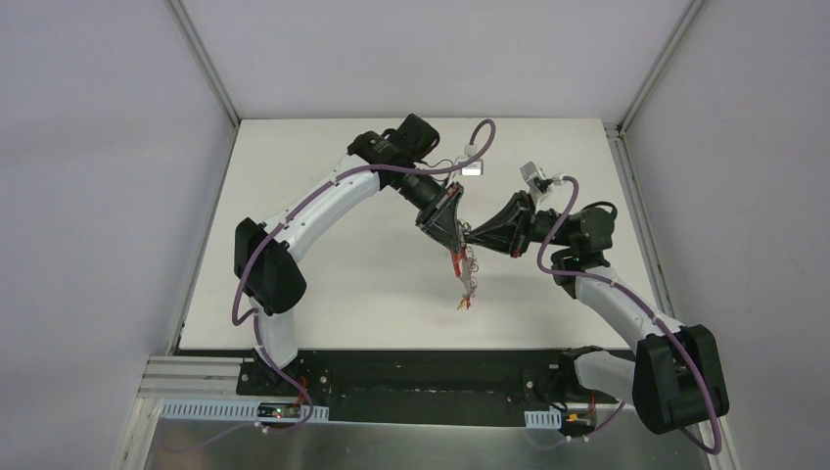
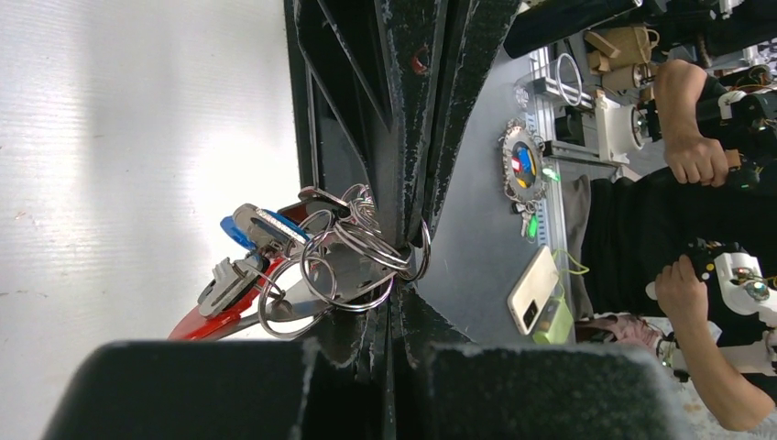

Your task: Put the keys on the keyring

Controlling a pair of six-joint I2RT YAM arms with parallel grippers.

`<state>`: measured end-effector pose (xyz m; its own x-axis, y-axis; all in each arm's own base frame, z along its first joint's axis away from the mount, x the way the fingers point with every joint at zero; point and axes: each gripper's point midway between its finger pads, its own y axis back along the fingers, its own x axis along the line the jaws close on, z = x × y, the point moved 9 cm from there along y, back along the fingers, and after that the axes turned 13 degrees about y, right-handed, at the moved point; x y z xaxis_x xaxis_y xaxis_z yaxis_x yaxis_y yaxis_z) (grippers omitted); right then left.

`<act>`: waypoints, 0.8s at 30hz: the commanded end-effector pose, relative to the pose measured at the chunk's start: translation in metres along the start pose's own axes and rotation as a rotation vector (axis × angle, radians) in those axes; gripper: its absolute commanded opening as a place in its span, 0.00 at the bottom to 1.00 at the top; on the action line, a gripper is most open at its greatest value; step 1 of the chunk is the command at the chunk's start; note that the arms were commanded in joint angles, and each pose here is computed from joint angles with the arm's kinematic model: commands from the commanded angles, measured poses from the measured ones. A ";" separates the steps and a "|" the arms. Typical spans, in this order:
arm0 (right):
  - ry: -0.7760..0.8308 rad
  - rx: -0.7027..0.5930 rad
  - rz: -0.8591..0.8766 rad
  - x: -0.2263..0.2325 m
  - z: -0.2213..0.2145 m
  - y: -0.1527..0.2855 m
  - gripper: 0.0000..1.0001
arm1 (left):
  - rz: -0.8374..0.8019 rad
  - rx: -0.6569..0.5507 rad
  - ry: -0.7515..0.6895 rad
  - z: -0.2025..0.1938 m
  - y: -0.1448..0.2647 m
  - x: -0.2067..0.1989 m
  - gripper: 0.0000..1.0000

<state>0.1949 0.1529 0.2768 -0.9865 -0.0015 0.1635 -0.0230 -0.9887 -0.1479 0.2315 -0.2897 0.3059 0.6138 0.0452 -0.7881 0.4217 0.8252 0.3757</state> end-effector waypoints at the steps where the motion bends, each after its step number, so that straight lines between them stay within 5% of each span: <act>1: 0.108 -0.046 0.012 0.004 0.017 -0.002 0.00 | -0.081 -0.001 -0.015 0.001 -0.006 0.003 0.00; 24: 0.134 -0.073 0.014 0.009 0.017 -0.001 0.00 | -0.176 -0.054 -0.003 0.010 -0.010 -0.002 0.00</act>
<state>0.1924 0.1513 0.2794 -0.9905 -0.0142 0.1365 -0.0077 -0.9873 -0.1586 0.2334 -0.2957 0.2960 0.5299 -0.0127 -0.8480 0.4704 0.8364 0.2814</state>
